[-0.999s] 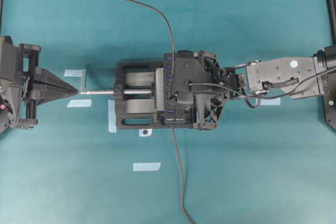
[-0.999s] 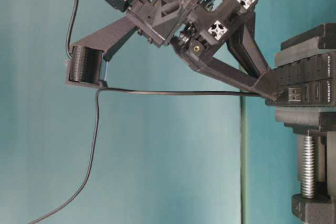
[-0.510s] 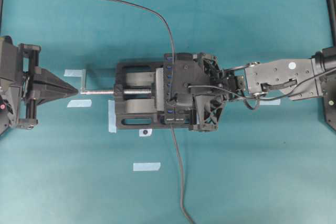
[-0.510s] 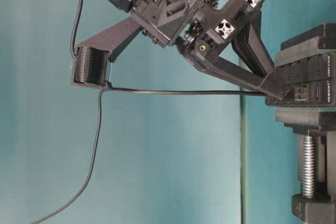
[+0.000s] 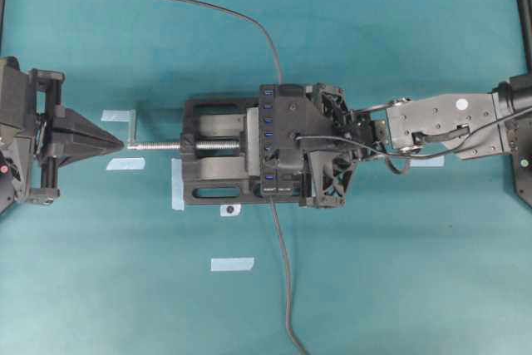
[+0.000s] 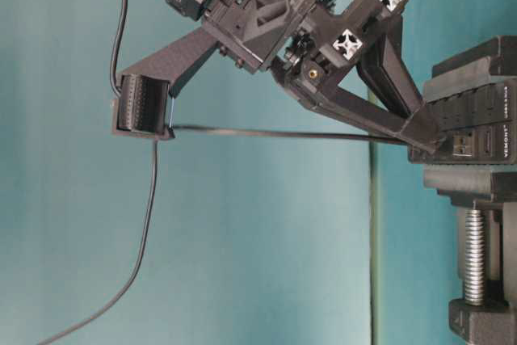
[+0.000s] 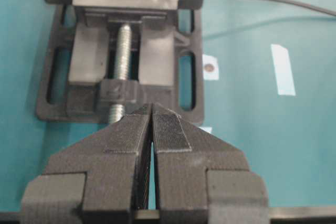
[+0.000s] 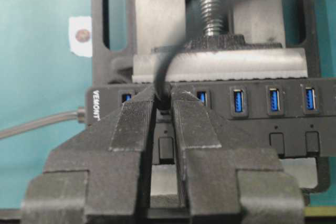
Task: Insert the USB into the second port from the front of the fixed hub.
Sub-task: 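Press the plug down into the port with the right gripper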
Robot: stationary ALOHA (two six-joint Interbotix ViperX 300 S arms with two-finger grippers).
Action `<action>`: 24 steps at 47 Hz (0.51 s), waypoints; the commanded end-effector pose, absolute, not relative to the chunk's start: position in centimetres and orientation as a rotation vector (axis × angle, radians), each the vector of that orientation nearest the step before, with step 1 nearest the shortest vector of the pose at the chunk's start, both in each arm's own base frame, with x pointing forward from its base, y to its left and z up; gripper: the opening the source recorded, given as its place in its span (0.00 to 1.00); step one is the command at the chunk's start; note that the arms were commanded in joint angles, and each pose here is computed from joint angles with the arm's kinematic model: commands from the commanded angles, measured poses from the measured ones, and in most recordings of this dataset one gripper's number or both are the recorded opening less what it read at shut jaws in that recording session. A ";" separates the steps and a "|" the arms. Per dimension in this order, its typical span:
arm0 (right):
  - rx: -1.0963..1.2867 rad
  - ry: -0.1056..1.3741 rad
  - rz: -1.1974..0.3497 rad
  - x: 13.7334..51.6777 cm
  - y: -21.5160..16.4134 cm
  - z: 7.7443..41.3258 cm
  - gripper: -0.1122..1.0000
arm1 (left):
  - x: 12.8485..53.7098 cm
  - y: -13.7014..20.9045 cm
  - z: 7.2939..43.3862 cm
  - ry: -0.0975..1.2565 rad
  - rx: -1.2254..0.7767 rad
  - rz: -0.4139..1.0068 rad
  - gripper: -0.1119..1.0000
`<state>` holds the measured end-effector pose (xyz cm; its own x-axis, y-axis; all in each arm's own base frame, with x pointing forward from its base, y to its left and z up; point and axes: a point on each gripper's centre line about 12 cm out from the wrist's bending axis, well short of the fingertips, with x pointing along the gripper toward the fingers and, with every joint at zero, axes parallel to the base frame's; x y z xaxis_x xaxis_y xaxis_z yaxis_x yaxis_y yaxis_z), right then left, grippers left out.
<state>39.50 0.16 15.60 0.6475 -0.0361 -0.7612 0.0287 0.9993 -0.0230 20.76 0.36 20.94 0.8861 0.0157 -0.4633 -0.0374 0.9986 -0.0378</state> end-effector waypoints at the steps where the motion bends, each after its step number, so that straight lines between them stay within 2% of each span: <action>1: -0.027 0.853 -0.032 39.8 0.2 16.4 0.14 | 21.0 0.4 21.4 0.466 -0.047 0.030 0.10; 24: -0.034 0.898 -0.046 40.1 0.2 17.1 0.14 | 21.0 0.4 21.4 0.467 -0.046 0.029 0.10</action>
<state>39.81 0.15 15.77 0.6108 -0.0506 -0.7902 0.0293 0.9987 -0.0414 20.76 0.36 20.94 0.8861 0.0157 -0.4633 -0.0374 0.9986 -0.0378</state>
